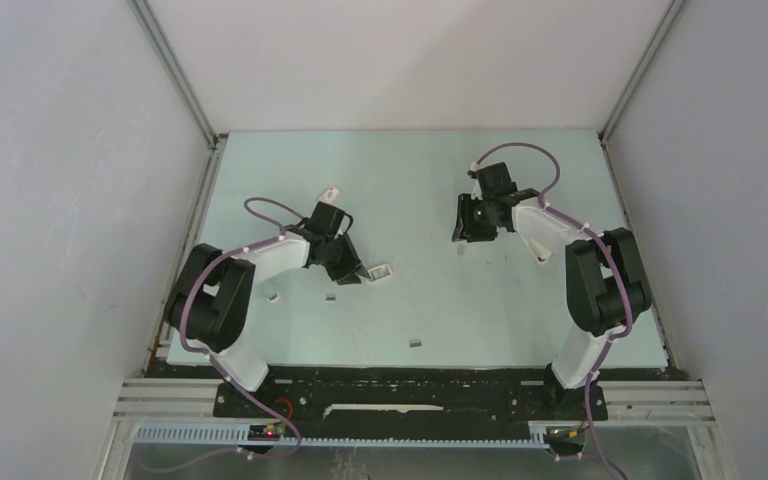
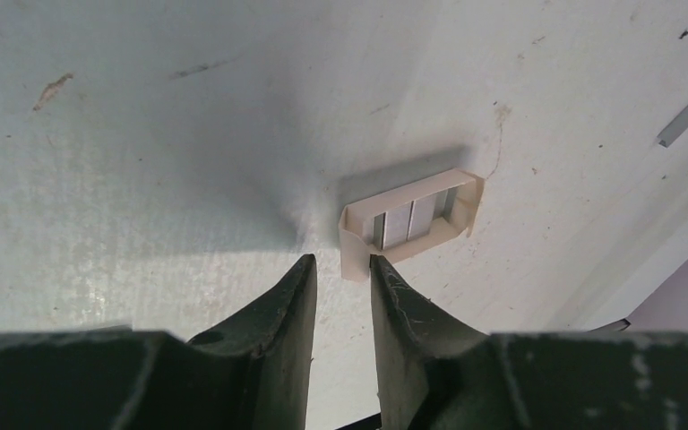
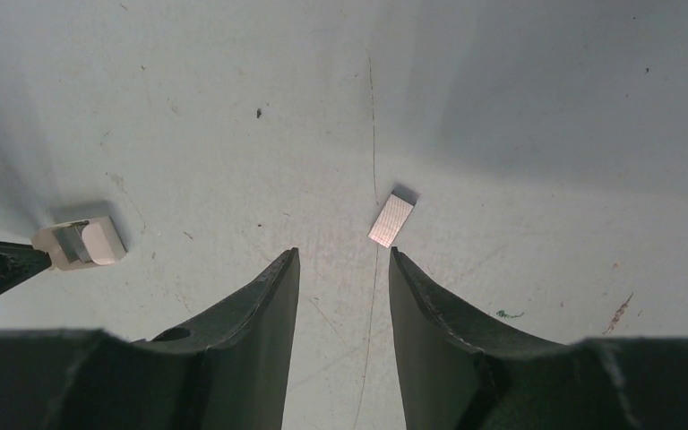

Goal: Unload the staples from the stapler
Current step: Adjust the staple box at the center of the board.

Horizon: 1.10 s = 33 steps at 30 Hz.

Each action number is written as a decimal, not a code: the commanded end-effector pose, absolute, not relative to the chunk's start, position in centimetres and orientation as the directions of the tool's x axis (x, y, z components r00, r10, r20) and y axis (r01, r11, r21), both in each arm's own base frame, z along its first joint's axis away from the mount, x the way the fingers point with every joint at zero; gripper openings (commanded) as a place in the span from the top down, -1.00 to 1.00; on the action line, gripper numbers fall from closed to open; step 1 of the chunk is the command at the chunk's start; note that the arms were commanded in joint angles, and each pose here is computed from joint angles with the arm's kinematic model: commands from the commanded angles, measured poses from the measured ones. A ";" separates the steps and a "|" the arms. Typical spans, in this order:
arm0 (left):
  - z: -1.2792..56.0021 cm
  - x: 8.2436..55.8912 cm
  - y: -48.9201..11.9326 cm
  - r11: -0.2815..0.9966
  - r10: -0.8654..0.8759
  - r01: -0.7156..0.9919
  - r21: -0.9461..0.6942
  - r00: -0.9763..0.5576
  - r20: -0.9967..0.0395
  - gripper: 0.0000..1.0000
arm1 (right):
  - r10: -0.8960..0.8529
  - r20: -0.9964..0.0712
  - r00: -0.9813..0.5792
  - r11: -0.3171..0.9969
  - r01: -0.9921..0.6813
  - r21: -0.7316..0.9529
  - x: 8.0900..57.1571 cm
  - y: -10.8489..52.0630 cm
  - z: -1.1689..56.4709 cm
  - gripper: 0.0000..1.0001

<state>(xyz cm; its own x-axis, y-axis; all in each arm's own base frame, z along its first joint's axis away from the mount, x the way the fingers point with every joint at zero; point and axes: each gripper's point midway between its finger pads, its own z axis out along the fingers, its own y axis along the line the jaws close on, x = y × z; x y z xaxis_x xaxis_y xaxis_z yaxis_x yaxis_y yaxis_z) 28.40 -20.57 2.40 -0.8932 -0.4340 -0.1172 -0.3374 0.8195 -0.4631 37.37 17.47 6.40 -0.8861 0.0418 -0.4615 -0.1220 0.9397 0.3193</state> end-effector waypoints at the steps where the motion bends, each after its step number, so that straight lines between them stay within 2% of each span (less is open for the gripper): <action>1: 5.7 30.2 -21.5 0.807 -0.417 -0.259 -0.531 -0.886 -0.202 0.31 | 0.050 -0.477 -0.877 0.936 -0.126 0.329 37.9 17.9 6.8 0.00; 22: 7.2 30.6 -21.6 0.810 -0.385 -0.184 -0.557 -0.883 -0.269 0.28 | 0.005 -0.462 -0.887 0.938 -0.156 0.311 37.3 18.7 5.7 0.01; 33: 6.4 30.6 -21.8 0.836 -0.355 -0.190 -0.515 -0.903 -0.244 0.34 | -0.005 -0.464 -0.886 0.938 -0.165 0.305 37.2 19.0 5.6 0.02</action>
<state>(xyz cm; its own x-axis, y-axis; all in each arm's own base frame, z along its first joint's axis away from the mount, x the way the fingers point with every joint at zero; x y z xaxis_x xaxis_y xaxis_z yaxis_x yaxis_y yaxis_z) 29.33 -20.87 4.75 -0.8969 -0.3919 -0.2049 -0.2437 0.8246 -0.5106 36.54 18.79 5.30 -0.8990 0.0010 -0.4379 -0.1526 0.9366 0.3153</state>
